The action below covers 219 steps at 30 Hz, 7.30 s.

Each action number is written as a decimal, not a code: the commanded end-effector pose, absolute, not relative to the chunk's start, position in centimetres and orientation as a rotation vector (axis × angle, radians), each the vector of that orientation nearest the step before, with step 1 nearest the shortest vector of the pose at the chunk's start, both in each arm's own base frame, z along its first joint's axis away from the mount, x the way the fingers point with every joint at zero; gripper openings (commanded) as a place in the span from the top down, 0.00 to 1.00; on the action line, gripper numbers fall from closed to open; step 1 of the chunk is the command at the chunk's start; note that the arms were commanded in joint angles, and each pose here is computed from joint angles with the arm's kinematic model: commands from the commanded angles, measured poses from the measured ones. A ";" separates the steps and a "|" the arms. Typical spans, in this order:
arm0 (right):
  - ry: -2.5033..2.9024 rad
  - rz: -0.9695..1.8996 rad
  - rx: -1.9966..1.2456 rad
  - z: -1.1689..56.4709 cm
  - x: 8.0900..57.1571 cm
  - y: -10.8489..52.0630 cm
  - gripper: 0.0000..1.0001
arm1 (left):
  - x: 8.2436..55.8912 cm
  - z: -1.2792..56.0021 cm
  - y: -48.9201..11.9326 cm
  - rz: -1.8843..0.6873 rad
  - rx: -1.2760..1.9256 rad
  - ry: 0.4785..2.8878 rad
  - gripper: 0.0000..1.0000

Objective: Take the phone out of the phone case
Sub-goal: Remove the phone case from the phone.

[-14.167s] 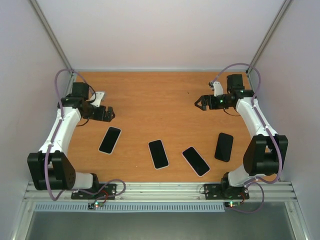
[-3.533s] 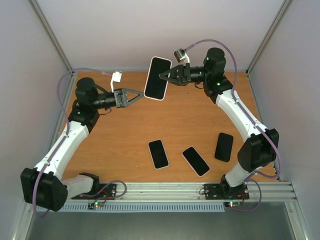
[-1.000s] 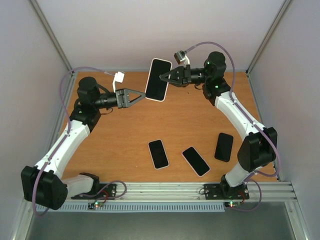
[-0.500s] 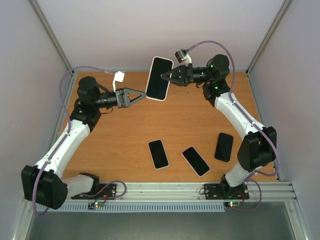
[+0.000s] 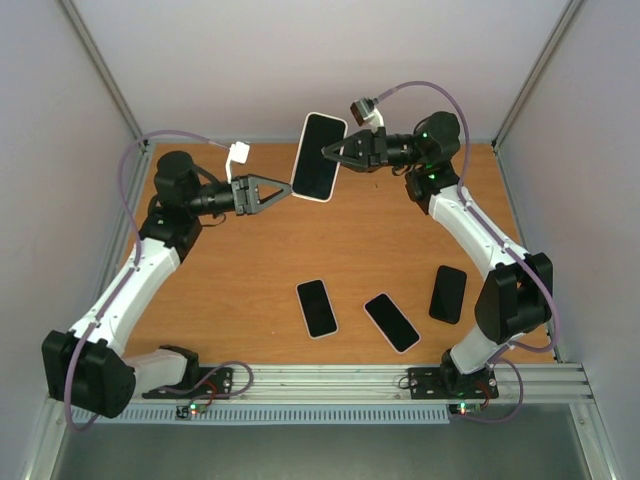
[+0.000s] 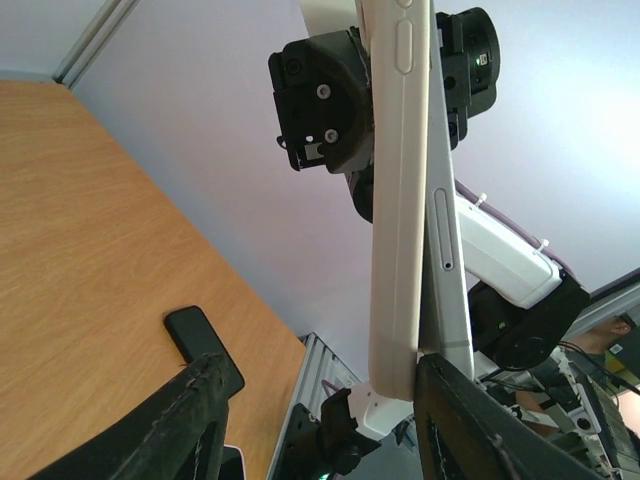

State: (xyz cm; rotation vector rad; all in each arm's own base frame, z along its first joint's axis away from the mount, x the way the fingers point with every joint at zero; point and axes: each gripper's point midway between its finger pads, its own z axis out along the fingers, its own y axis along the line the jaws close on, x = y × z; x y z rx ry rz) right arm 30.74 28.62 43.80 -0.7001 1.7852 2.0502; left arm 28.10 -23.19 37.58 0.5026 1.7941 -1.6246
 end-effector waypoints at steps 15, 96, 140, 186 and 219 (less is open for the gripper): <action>1.649 2.076 -1.066 46.7 21.9 30.2 0.99 | 30.9 36.1 -22.8 -1.550 0.397 1.889 0.53; 2.183 1.896 -0.586 37.5 31.4 31.4 0.62 | 31.1 36.2 -21.8 -1.629 0.189 1.843 1.00; 2.080 2.233 -0.818 38.0 28.0 32.9 0.99 | 26.0 37.7 -25.4 -1.855 0.492 1.812 0.72; 2.006 0.493 -1.165 33.1 32.9 30.3 0.19 | 34.7 28.0 -20.7 -1.681 -0.465 2.192 1.00; 1.585 -0.200 -1.373 30.0 34.1 36.7 0.53 | 35.5 27.1 -21.3 -1.776 -0.569 2.202 1.00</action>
